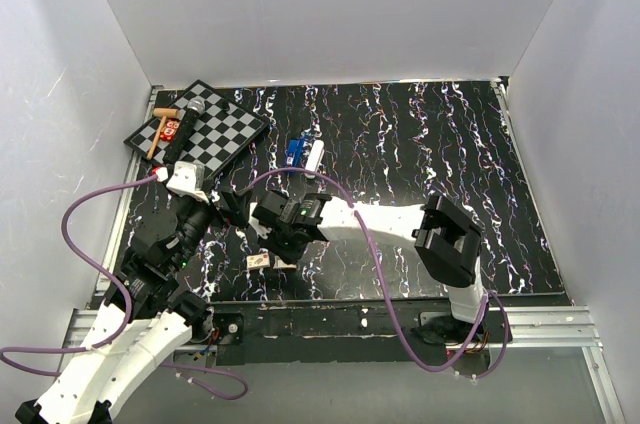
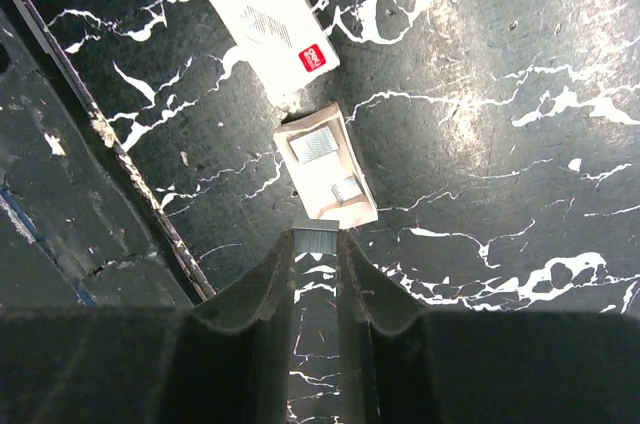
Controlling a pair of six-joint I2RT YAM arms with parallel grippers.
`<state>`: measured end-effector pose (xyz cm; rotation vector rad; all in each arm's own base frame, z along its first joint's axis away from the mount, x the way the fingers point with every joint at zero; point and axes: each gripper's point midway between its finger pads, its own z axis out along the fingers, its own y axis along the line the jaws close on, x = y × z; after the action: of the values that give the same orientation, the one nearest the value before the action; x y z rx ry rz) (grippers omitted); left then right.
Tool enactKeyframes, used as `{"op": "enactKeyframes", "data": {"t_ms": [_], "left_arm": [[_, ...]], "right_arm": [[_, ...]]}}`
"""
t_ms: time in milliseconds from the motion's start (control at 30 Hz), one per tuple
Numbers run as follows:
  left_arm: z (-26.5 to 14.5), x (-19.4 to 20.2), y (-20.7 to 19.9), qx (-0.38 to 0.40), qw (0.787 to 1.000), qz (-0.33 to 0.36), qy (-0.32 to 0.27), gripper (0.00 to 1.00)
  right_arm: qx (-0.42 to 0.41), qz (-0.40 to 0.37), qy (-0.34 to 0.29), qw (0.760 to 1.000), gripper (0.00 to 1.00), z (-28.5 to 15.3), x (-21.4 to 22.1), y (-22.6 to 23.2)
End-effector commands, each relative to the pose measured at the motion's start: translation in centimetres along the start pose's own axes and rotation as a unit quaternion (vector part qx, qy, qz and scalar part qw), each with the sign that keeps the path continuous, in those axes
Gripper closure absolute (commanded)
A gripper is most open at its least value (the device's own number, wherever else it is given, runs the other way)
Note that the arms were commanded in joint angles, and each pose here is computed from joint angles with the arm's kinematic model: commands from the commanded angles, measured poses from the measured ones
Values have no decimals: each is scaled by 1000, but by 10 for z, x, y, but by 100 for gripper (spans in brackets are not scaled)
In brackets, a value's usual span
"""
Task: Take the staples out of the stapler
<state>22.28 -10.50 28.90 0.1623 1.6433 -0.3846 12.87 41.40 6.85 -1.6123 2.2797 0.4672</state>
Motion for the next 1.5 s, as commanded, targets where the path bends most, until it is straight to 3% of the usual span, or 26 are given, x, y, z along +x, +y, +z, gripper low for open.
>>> {"op": "enactKeyframes", "data": {"t_ms": [0,667,1467], "left_arm": [[0,-3,3,-7,1000,1,-8,2],[0,-3,3,-7,1000,1,-8,2],[0,-3,4,-9,1000,1,-10,2]], "right_arm": [[-10,-15,-30,999,82,1,-24,6],[-10,-31,-6,999,79,17,-17,8],[25,-23,-13,999,67,23,-25,-4]]}}
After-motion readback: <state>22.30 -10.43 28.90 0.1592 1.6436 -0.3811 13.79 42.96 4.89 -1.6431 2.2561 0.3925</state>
